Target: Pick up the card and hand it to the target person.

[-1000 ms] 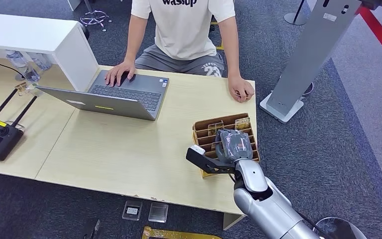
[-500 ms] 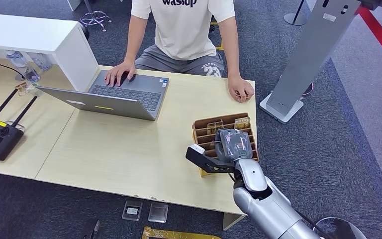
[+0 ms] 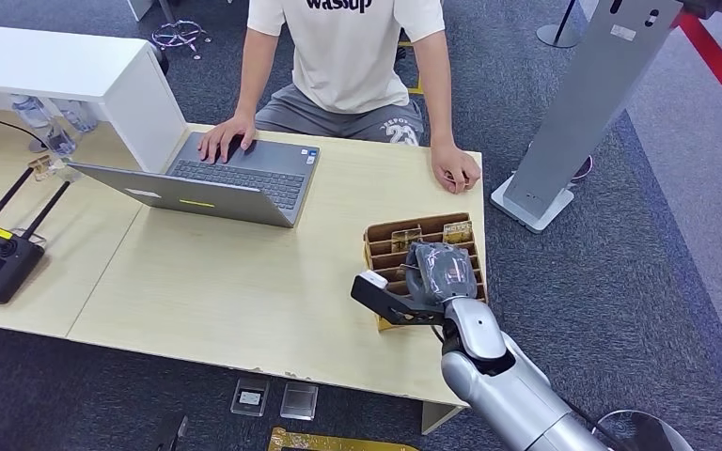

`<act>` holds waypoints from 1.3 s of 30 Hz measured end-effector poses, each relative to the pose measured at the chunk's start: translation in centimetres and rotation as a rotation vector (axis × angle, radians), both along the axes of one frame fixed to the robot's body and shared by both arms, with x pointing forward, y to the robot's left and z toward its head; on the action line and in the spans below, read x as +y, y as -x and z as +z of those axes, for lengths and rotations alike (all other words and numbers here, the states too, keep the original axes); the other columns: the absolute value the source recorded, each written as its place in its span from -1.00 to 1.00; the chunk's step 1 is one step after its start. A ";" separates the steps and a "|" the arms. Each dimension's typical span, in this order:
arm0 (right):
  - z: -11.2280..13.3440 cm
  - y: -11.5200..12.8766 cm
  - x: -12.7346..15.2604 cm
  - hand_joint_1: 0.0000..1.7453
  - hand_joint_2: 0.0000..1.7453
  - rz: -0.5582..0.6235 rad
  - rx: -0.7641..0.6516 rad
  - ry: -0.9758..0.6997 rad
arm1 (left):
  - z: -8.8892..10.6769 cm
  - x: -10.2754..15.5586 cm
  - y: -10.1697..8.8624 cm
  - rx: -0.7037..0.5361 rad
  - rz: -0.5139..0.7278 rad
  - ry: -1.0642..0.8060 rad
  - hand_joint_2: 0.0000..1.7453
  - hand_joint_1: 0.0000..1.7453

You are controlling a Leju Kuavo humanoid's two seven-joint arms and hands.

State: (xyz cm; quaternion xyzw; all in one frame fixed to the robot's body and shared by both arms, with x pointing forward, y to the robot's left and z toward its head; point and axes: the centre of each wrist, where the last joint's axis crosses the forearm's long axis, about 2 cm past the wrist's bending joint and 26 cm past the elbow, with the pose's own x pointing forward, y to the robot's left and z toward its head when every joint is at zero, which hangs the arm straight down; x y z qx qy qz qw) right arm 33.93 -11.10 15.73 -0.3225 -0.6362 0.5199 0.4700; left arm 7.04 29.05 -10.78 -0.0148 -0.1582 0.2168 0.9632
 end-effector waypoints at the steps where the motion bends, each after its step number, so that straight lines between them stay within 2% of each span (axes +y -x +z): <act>1: 0.1 0.0 0.0 0.74 1.00 0.001 0.002 -0.003 | 0.0 0.0 0.0 0.001 0.000 0.000 1.00 -1.00; 7: 2.0 -0.1 -0.2 0.74 1.00 -0.017 -0.025 -0.013 | -0.1 0.0 0.4 0.007 0.005 0.003 1.00 -1.00; 14: 6.4 0.0 -1.0 0.74 1.00 -0.042 -0.134 -0.056 | -0.1 0.0 0.8 0.016 0.017 0.006 1.00 -1.00; 19: 9.3 0.8 -1.5 0.74 1.00 -0.017 -0.234 -0.123 | -0.1 0.0 0.9 0.017 0.017 0.007 1.00 -1.00; 23: 10.6 1.3 -1.7 0.74 1.00 0.016 -0.294 -0.175 | -0.1 0.0 0.8 0.014 0.016 0.010 1.00 -1.00; 27: 10.6 1.3 -1.7 0.74 1.00 0.089 -0.444 -0.266 | -0.1 0.0 0.3 0.005 0.001 0.012 1.00 -1.00; 31: 9.4 0.6 -1.7 0.74 1.00 0.151 -0.572 -0.329 | 0.1 -0.1 -0.5 -0.003 -0.012 0.016 1.00 -1.00; 39: 6.0 -1.6 -1.6 0.74 1.00 0.140 -0.580 -0.344 | 0.2 -0.1 -1.3 -0.013 -0.020 0.027 1.00 -1.00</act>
